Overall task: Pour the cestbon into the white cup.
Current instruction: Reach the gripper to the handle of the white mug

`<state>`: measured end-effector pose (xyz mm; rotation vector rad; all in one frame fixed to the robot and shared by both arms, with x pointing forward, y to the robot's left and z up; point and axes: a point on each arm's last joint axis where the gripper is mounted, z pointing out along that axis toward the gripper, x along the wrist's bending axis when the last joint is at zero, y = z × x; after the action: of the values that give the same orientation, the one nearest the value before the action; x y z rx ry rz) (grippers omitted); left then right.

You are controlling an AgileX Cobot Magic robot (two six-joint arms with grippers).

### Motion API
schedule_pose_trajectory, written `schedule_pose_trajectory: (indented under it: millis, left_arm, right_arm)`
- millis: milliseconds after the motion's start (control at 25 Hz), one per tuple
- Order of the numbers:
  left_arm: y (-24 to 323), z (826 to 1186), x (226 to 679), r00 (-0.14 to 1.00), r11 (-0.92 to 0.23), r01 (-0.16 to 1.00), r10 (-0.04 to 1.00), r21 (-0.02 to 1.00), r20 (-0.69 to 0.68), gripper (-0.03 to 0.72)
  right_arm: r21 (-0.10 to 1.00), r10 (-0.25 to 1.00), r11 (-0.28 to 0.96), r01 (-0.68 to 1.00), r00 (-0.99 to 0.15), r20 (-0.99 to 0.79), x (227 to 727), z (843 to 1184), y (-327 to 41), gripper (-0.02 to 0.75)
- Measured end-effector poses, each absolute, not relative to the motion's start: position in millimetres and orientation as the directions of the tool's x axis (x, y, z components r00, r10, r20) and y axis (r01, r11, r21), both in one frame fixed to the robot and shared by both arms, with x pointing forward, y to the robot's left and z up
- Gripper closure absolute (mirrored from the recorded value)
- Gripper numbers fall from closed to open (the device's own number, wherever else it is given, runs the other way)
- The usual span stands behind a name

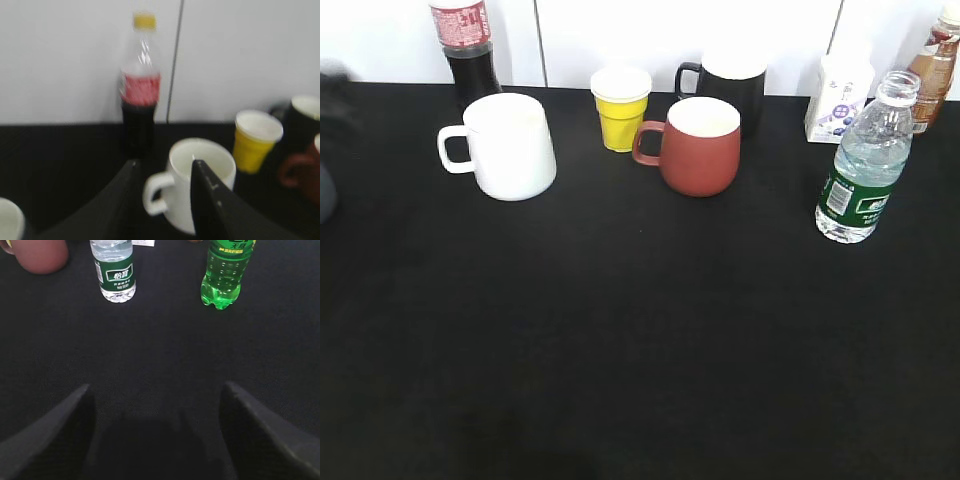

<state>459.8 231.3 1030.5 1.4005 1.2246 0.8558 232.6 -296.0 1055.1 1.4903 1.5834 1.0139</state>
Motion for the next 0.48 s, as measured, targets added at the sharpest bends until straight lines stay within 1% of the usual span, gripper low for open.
schedule_pose_trajectory:
  millis: [40,80,200,240,360,480]
  left_arm:
    - [226.0,1017.2,468.2,0.223,0.049,0.249,0.969,0.967,-0.107,0.418]
    - [222.5,1002.7,477.2,0.217,0.035,0.270,0.972,0.962,-0.096,0.397]
    - [218.2,977.5,494.8,0.202,0.010,0.244,0.977,0.970,-0.061,0.248]
    - [217.5,972.6,498.3,0.198,0.007,0.229,0.979,0.974,-0.054,0.230]
    - [215.6,952.2,509.0,0.183,-0.006,0.191,0.983,0.982,-0.029,0.219]
    - [212.4,929.6,521.0,0.174,-0.024,0.186,0.985,0.982,-0.009,0.220]
  right_arm:
    - [0.904,0.998,0.020,0.426,-0.067,0.010,232.6,1055.1,-296.0,0.153]
    - [0.904,0.998,0.020,0.426,-0.067,0.010,232.6,1055.1,-296.0,0.153]
    - [0.904,0.998,0.020,0.426,-0.067,0.010,232.6,1055.1,-296.0,0.153]
    - [0.904,0.998,0.020,0.426,-0.067,0.010,232.6,1055.1,-296.0,0.153]
    - [0.904,0.998,0.020,0.426,-0.067,0.010,232.6,1055.1,-296.0,0.153]
    - [0.904,0.998,0.020,0.426,-0.067,0.010,232.6,1055.1,-296.0,0.153]
